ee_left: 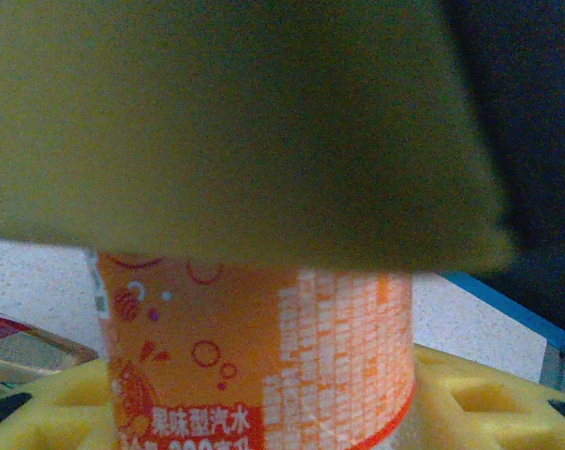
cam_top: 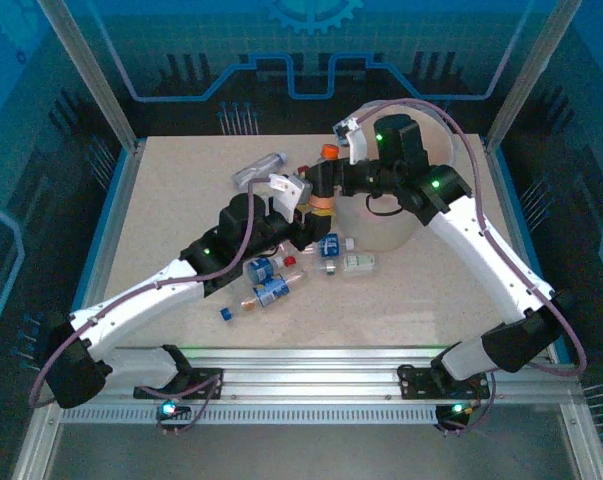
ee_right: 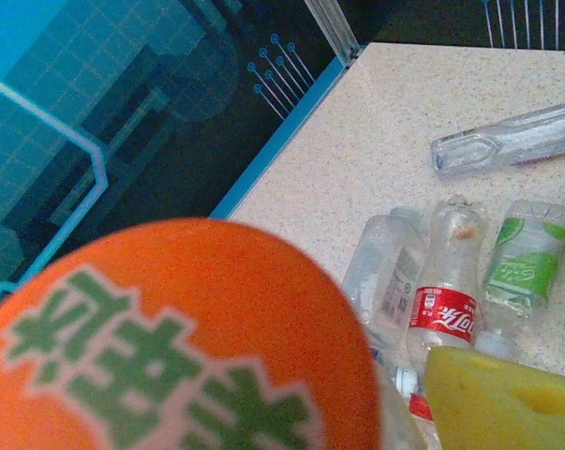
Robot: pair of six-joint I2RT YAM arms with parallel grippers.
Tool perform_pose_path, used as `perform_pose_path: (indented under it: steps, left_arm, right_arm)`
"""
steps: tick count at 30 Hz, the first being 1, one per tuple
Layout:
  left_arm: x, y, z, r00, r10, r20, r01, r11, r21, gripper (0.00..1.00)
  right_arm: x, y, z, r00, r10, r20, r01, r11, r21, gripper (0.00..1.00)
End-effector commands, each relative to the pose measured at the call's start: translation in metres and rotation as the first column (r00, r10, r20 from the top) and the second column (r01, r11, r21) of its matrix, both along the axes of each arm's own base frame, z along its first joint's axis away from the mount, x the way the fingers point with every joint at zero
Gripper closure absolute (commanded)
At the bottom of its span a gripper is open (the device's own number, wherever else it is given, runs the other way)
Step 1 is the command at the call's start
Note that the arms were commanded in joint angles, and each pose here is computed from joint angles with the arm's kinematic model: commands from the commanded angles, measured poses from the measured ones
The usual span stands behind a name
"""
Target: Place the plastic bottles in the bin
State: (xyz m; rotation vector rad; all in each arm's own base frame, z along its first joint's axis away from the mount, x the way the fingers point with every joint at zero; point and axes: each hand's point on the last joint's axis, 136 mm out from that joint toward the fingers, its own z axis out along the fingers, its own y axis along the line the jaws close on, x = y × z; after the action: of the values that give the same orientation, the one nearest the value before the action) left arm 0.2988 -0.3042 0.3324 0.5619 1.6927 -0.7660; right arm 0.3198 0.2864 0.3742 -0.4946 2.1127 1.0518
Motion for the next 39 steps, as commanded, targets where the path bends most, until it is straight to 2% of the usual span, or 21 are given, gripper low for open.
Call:
perform_pose_path:
  steps: [1, 5, 7, 9, 12, 19, 24, 29, 33, 39]
  left_arm:
    - [0.002, 0.003, 0.039, 0.997, 0.006, 0.08, 0.001, 0.997, -0.08, 0.73]
    - [0.0, 0.005, 0.043, 0.996, 0.003, 0.086, 0.005, 0.996, -0.092, 0.62]
    - [-0.001, 0.006, 0.044, 0.996, 0.003, 0.089, 0.005, 0.996, -0.092, 0.53]
    - [-0.001, 0.007, 0.045, 0.996, 0.007, 0.091, 0.002, 0.995, -0.096, 0.39]
    - [-0.002, 0.009, 0.046, 0.996, 0.011, 0.084, -0.002, 0.995, -0.103, 0.03]
    - [-0.009, 0.031, 0.054, 0.994, 0.073, 0.087, -0.06, 0.987, -0.147, 0.01]
    - [-0.021, 0.054, 0.058, 0.987, 0.128, 0.102, -0.11, 0.979, -0.171, 0.01]
    - [-0.029, 0.084, 0.05, 0.971, 0.22, 0.096, -0.203, 0.966, -0.162, 0.01]
    - [-0.03, 0.108, 0.033, 0.946, 0.312, 0.084, -0.302, 0.947, -0.113, 0.01]
    - [-0.035, 0.137, 0.021, 0.907, 0.414, 0.08, -0.407, 0.909, -0.087, 0.01]
  right_arm:
    - [-0.004, -0.001, 0.005, 1.0, -0.005, 0.014, 0.006, 1.0, -0.021, 0.4]
    - [-0.003, -0.004, 0.008, 1.0, -0.02, 0.024, 0.02, 1.0, -0.023, 0.57]
    - [-0.002, -0.005, 0.01, 0.999, -0.028, 0.032, 0.028, 0.999, -0.024, 0.62]
    - [-0.001, -0.005, 0.013, 0.999, -0.033, 0.038, 0.034, 0.999, -0.026, 0.65]
    - [0.003, -0.008, 0.017, 0.997, -0.047, 0.053, 0.049, 0.998, -0.043, 0.66]
    - [0.021, -0.032, 0.042, 0.976, -0.146, 0.163, 0.169, 0.976, -0.136, 0.67]
    - [0.043, -0.055, 0.061, 0.941, -0.225, 0.253, 0.278, 0.94, -0.199, 0.67]
    - [0.073, -0.086, 0.078, 0.884, -0.322, 0.34, 0.415, 0.875, -0.25, 0.67]
    - [0.098, -0.108, 0.082, 0.838, -0.388, 0.383, 0.505, 0.817, -0.279, 0.67]
    - [0.138, -0.142, 0.062, 0.79, -0.471, 0.393, 0.605, 0.703, -0.373, 0.65]
